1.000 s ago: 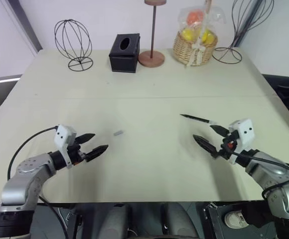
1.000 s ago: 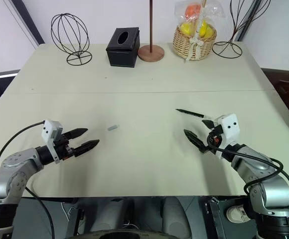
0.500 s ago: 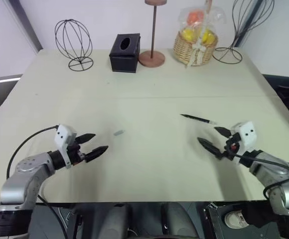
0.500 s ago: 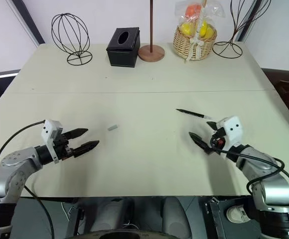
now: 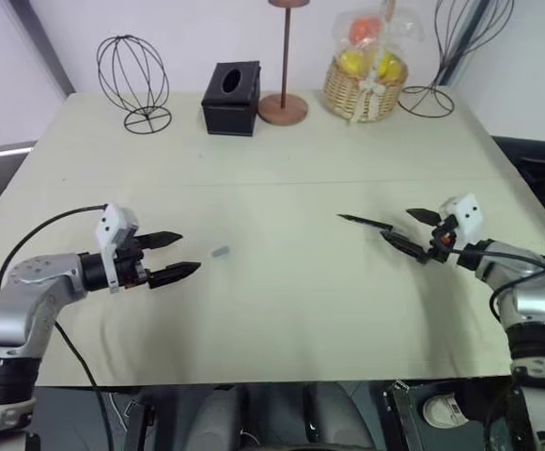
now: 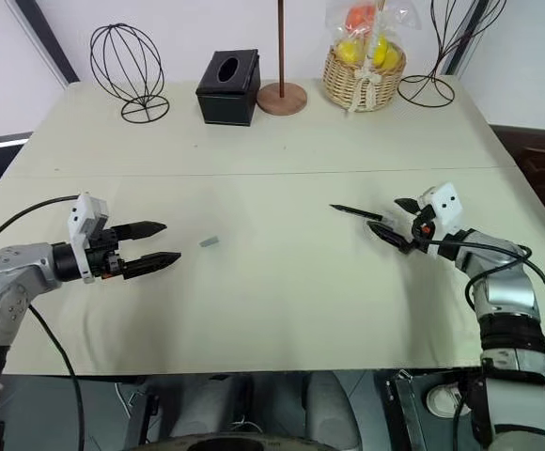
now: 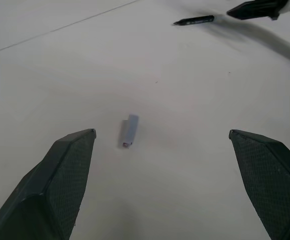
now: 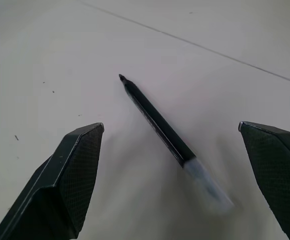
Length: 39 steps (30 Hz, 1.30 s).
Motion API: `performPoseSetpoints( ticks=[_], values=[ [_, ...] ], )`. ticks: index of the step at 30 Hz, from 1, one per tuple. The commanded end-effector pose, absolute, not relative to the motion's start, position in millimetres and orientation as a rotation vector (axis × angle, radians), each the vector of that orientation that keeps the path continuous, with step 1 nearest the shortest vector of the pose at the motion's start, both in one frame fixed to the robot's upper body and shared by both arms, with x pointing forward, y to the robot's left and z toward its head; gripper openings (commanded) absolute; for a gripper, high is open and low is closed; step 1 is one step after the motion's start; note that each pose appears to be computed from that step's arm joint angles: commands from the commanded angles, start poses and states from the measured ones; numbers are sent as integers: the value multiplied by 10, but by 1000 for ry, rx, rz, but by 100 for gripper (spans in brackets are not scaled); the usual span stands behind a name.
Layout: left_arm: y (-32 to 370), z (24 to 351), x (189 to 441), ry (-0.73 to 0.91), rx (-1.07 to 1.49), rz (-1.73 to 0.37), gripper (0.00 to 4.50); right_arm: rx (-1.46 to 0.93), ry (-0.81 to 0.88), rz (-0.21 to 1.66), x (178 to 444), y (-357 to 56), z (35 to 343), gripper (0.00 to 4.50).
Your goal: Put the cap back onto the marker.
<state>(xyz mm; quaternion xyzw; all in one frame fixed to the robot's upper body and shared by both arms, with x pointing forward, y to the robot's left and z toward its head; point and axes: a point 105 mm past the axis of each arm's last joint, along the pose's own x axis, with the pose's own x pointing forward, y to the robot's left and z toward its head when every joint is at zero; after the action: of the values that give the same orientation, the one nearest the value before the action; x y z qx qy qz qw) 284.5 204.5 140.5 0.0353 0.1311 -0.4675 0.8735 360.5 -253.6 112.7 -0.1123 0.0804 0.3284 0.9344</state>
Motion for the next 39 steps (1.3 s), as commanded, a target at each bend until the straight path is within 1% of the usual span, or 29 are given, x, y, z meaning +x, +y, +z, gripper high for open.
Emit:
performPoseSetpoints(
  ticks=[1, 7, 13, 21, 31, 33, 34, 36, 37, 38, 39],
  values=[
    [2042, 1536, 2758, 247, 95, -986, 448, -251, 151, 715, 3680, -2474, 1147, 450],
    [2067, 1529, 2657, 249, 83, -943, 448, -279, 159, 766, 3839, -2325, 1141, 450],
    [2043, 1477, 2587, 250, 71, -916, 448, -313, 170, 767, 3970, -2302, 1206, 450],
    [2028, 1427, 2553, 238, 54, -876, 448, -323, 257, 835, 3953, -2238, 1081, 450],
    [2010, 1415, 2582, 230, 49, -862, 448, -312, 254, 826, 4003, -2157, 1045, 450],
    [2009, 1419, 2589, 228, 50, -860, 450, -308, 251, 826, 4004, -2149, 1039, 395],
    [2007, 1418, 2590, 228, 50, -860, 450, -307, 250, 826, 4003, -2150, 1036, 359],
    [2013, 1412, 2595, 228, 51, -856, 450, -300, 249, 826, 4000, -2139, 1019, 254],
    [2012, 1410, 2596, 228, 51, -855, 450, -299, 249, 825, 3998, -2137, 1009, 211],
    [2010, 1409, 2596, 227, 51, -854, 450, -298, 250, 825, 3996, -2136, 1003, 149],
    [2009, 1408, 2596, 227, 51, -854, 450, -298, 251, 826, 3993, -2134, 994, 103]
  ],
)
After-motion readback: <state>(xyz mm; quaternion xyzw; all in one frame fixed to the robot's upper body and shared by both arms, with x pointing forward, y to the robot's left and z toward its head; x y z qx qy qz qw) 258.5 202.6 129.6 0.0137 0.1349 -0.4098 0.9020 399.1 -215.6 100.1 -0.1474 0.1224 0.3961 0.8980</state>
